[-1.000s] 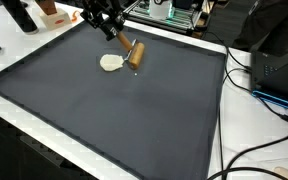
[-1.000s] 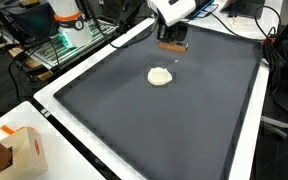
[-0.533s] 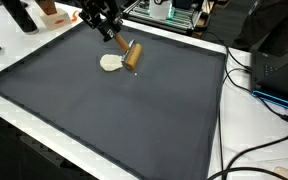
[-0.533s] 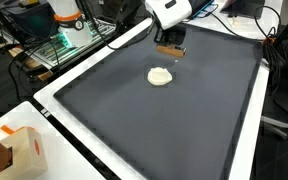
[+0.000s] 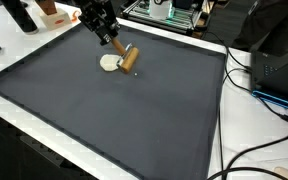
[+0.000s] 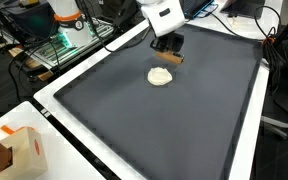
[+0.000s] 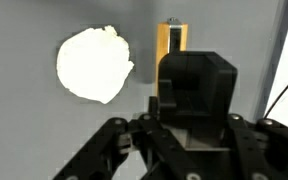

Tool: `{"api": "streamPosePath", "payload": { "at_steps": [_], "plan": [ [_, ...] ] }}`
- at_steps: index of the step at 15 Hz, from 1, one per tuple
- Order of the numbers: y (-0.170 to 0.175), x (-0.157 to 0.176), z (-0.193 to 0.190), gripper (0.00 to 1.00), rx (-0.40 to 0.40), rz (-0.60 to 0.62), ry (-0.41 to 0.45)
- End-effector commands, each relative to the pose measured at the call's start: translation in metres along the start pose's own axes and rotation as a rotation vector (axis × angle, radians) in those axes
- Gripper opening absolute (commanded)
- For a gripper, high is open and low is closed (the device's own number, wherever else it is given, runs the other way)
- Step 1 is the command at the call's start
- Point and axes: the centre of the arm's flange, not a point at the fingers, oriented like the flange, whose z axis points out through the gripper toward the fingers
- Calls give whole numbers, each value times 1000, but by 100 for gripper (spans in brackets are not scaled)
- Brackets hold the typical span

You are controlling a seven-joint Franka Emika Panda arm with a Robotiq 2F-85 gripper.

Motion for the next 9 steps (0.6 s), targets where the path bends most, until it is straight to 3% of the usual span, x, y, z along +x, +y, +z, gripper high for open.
{"api": "streamPosePath", "payload": {
  "at_steps": [1, 9],
  "plan": [
    [4, -7, 2, 24, -2, 51, 10],
    [11, -7, 3, 24, 43, 58, 5]
  ]
}}
